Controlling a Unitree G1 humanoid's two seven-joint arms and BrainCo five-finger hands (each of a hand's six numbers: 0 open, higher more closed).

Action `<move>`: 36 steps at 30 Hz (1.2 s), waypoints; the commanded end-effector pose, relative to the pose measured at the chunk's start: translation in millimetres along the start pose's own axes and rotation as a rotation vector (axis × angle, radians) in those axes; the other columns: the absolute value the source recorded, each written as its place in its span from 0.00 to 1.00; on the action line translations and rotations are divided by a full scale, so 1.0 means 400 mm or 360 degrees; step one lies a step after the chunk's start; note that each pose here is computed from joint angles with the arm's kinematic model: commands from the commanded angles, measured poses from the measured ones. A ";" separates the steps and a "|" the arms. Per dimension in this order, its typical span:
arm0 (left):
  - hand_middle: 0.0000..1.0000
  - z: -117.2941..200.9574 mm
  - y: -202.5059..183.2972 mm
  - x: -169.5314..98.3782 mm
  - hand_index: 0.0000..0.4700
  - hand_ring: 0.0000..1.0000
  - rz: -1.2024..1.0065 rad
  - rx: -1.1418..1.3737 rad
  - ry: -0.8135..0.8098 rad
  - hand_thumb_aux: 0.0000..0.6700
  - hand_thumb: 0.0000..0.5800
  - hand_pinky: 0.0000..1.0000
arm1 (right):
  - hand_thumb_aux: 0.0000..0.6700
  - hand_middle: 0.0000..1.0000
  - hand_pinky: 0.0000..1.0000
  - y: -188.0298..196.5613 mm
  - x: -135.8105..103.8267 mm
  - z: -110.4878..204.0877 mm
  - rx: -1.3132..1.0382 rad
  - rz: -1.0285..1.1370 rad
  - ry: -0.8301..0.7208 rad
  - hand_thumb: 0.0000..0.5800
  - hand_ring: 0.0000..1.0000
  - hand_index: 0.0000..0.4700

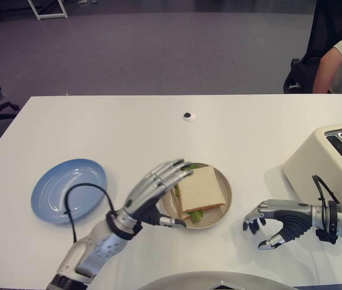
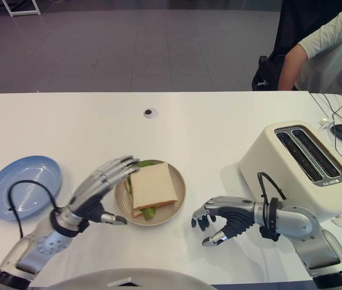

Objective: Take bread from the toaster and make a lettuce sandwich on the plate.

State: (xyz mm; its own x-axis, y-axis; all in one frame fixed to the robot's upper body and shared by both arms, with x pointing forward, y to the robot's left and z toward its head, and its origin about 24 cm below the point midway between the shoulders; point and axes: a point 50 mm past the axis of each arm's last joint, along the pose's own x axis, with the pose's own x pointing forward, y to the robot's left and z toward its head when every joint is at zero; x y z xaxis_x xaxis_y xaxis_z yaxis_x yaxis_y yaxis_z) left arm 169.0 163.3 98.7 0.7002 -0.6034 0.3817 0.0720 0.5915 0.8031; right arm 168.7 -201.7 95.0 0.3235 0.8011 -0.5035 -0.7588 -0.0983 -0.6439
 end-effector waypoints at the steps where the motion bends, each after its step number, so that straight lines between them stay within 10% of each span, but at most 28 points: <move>1: 1.00 0.001 0.042 -0.050 1.00 1.00 -0.0123 0.0067 0.0071 1.00 1.00 1.00 | 0.87 1.00 1.00 0.019 0.032 0.002 -0.0060 0.0017 0.0005 0.98 1.00 0.87; 3: 1.00 0.009 0.036 -0.092 1.00 1.00 -0.0328 0.0090 0.0120 1.00 1.00 1.00 | 1.00 1.00 1.00 0.035 0.045 -0.001 -0.0078 0.0026 0.0018 1.00 1.00 1.00; 12: 1.00 -0.043 -0.151 -0.160 1.00 1.00 -0.1141 0.0375 0.0184 1.00 1.00 1.00 | 1.00 1.00 1.00 0.130 0.154 -0.052 -0.0086 0.0010 0.0021 1.00 1.00 1.00; 20: 1.00 -0.203 -0.252 -0.028 1.00 1.00 -0.1156 0.0787 0.0154 1.00 1.00 1.00 | 0.99 1.00 1.00 0.112 0.278 -0.161 -0.0081 -0.0203 0.0295 1.00 1.00 0.99; 22: 1.00 -0.243 -0.223 0.012 1.00 1.00 -0.1057 0.0864 0.0190 1.00 1.00 1.00 | 0.85 1.00 1.00 0.066 0.311 -0.191 -0.0088 -0.0354 0.0390 0.98 1.00 0.85; 25: 1.00 -0.276 -0.191 0.072 1.00 1.00 -0.0905 0.0937 0.0206 1.00 1.00 1.00 | 0.99 1.00 1.00 -0.014 0.355 -0.214 -0.0112 -0.0595 0.0451 1.00 1.00 0.99; 31: 1.00 -0.273 -0.180 0.102 1.00 1.00 -0.0767 0.0915 0.0166 1.00 1.00 1.00 | 0.47 1.00 1.00 -0.066 0.350 -0.197 -0.0107 -0.0835 0.0278 0.72 1.00 0.47; 34: 1.00 -0.233 -0.132 0.084 1.00 1.00 -0.0512 0.0741 0.0174 1.00 1.00 1.00 | 0.04 0.98 0.98 -0.068 0.301 -0.152 -0.0070 -0.0918 0.0063 0.07 0.98 0.04; 36: 1.00 -0.176 -0.097 0.065 1.00 1.00 -0.0291 0.0524 0.0178 1.00 1.00 1.00 | 0.00 0.88 0.88 -0.064 0.241 -0.118 0.0002 -0.0964 -0.0094 0.00 0.88 0.00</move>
State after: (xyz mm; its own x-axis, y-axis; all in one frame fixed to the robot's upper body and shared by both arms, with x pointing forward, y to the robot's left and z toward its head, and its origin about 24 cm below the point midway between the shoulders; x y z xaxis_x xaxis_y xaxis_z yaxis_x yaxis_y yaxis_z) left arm 252.7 158.0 31.9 0.7656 -0.6350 0.1032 -0.0228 0.1336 0.9908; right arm 259.9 -135.0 21.8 0.6851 0.7266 -0.0525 -0.4277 0.3428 -0.8364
